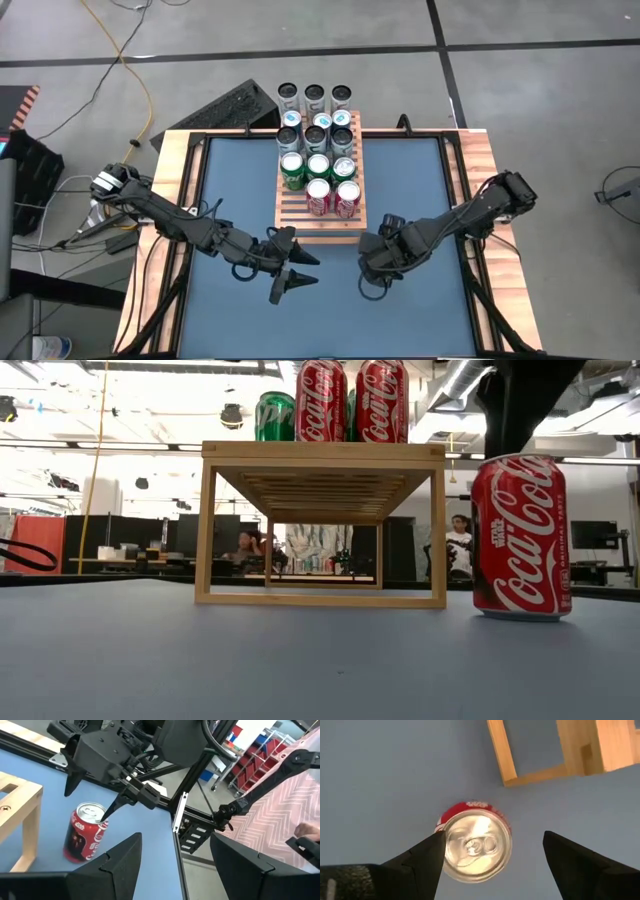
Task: Place canned beverage on shelf
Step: Put the red soda can on the shelf aligned with the other red soda cans
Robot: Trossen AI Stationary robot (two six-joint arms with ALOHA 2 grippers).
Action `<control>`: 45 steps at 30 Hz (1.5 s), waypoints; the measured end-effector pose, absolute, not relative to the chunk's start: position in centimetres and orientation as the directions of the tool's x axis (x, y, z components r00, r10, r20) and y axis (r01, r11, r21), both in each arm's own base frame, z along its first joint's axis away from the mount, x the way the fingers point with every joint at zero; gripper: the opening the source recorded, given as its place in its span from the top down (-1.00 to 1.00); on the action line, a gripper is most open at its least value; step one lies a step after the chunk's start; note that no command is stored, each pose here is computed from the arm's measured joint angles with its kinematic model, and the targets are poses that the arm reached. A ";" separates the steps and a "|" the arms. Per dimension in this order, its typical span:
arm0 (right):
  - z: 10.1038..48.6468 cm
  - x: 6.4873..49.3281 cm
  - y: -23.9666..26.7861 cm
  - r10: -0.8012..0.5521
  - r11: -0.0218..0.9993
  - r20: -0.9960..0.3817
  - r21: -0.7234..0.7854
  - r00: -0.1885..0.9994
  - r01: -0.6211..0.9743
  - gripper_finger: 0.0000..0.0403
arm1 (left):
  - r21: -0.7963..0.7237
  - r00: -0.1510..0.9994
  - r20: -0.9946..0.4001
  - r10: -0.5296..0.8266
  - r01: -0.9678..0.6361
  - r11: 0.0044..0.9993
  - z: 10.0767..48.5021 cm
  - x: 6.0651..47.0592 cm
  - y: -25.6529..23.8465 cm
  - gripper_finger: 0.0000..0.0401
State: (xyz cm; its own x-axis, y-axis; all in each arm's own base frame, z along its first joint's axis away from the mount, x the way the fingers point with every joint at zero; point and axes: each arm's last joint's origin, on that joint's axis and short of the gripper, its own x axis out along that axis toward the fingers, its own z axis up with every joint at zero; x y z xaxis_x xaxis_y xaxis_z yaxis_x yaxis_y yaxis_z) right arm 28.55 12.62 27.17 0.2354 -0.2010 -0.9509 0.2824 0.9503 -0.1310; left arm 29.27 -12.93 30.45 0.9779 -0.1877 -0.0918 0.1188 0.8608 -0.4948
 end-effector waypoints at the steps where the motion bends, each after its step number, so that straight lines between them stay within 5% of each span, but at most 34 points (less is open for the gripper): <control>1: 27.2 28.5 12.6 -0.202 0.952 -0.951 -0.135 0.234 0.273 -0.59 | -0.491 0.978 -0.093 -0.188 0.119 0.863 30.4 29.3 -12.9 -0.11; 27: 28.1 28.2 12.7 -0.167 0.965 -0.945 -0.097 0.282 0.245 -0.59 | -0.462 0.975 -0.177 -0.136 0.039 0.886 29.6 29.2 -12.7 -0.11; 37: 24.0 27.4 12.1 -0.168 0.959 -0.966 -0.113 0.196 0.261 -0.59 | -0.460 0.974 -0.182 -0.134 0.036 0.887 29.5 29.2 -12.7 -0.11; 45: 24.0 28.1 12.3 -0.144 0.976 -0.954 -0.094 0.263 0.196 -0.59 | -0.459 0.975 -0.182 -0.127 0.030 0.888 29.5 29.2 -12.7 -0.11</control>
